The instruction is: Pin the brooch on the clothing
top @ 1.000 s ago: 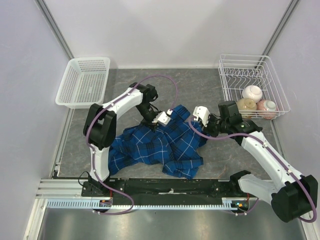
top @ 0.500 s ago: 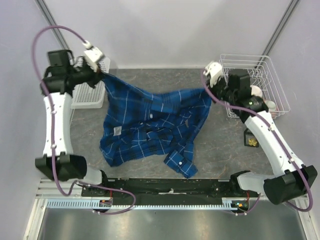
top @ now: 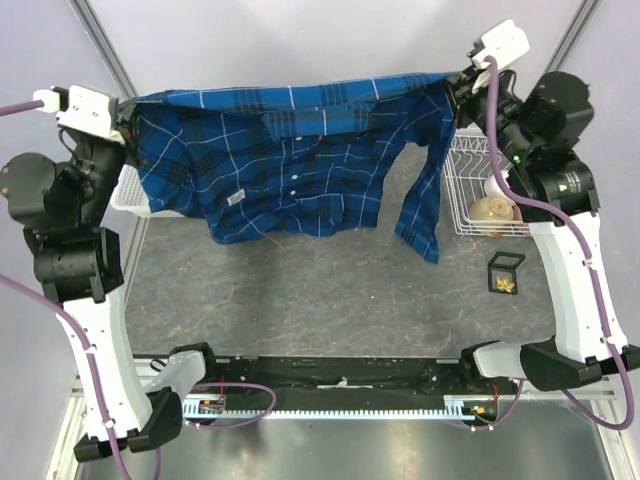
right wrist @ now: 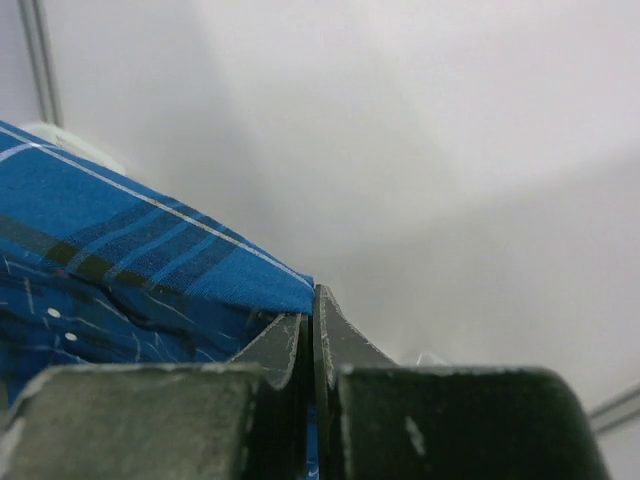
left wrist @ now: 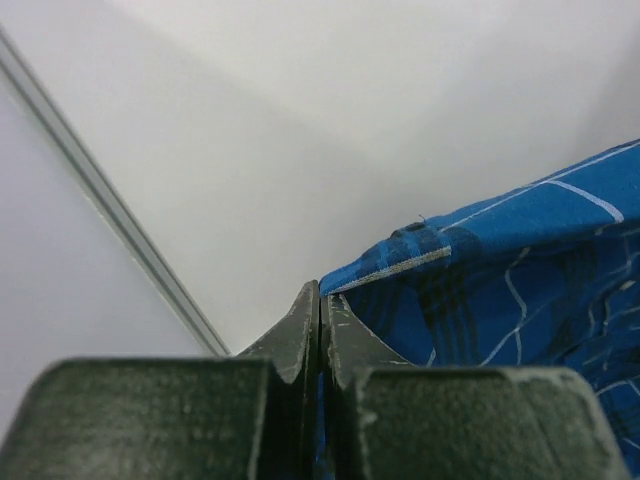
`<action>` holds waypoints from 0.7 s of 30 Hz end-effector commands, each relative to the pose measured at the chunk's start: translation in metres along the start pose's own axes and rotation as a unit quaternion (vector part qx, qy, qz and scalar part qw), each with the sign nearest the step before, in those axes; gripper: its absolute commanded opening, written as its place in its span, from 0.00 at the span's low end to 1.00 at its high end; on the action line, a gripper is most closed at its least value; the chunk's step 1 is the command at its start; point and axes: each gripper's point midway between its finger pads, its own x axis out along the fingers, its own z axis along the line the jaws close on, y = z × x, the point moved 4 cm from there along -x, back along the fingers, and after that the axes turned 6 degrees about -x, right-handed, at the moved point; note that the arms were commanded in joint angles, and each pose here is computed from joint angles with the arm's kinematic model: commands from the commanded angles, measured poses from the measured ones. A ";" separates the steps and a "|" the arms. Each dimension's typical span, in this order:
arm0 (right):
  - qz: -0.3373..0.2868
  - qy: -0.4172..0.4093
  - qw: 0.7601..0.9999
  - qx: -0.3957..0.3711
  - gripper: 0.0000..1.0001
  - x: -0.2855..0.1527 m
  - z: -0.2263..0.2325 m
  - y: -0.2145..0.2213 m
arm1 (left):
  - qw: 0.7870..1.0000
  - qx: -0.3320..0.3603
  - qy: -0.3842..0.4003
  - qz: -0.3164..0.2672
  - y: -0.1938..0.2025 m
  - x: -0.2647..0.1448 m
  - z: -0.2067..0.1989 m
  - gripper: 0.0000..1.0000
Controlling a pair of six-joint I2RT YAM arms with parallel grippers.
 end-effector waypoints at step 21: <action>-0.227 0.000 0.974 0.014 0.00 -0.139 -0.007 -0.163 | 0.978 0.047 -0.086 -0.182 -0.147 -0.124 -0.019 0.02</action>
